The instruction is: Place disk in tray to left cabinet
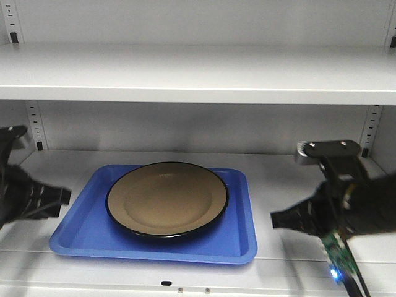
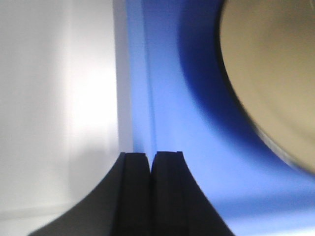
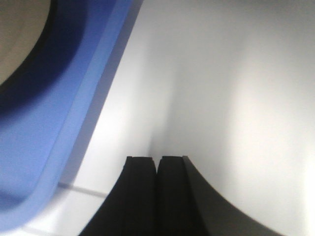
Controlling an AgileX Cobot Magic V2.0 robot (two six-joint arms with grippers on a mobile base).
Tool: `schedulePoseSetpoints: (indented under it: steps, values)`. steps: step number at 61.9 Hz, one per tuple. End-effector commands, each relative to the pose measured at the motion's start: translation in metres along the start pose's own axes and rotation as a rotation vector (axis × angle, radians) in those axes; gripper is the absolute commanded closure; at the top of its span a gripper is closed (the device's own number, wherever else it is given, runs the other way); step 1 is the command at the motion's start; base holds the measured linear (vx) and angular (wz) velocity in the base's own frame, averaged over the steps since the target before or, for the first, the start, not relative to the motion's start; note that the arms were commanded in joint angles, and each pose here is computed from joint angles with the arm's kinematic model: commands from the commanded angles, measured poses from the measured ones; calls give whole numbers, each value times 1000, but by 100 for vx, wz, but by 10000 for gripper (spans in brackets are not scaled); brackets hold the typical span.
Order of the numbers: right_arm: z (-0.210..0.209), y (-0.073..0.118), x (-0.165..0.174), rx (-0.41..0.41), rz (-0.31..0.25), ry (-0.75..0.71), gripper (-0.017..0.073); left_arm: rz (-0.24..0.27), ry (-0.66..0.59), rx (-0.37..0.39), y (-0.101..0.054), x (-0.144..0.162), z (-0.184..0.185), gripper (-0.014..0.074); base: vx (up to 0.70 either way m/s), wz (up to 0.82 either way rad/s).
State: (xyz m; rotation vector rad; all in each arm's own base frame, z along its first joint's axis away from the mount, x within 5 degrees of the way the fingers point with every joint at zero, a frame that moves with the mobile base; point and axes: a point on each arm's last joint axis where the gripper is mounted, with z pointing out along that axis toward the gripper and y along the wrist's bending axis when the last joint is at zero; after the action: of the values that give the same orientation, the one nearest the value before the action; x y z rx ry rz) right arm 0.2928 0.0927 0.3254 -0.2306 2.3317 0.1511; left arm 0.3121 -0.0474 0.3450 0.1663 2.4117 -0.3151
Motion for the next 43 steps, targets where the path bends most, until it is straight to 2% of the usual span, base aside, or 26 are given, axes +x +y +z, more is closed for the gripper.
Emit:
schedulePoseSetpoints:
  steps: [1, 9, 28, 38, 43]
  values:
    - [-37, -2, 1, -22, 3, -186, 565, 36, -166, 19, -10, 12, -33, 600, 0, 0]
    - [-60, -7, 40, -31, 2, -228, 565, 61, -230, 21, -16, 53, -54, 599, 0, 0]
    - [-107, -18, 141, -59, -2, -422, 565, 68, -353, 9, -15, 170, -88, 597, 0, 0]
    - [-114, -22, 174, -65, -7, -501, 565, 72, -498, -10, -12, 203, -96, 597, 0, 0]
    - [-113, -22, 178, -63, -55, -588, 565, 69, -612, -31, -9, 207, -101, 597, 0, 0]
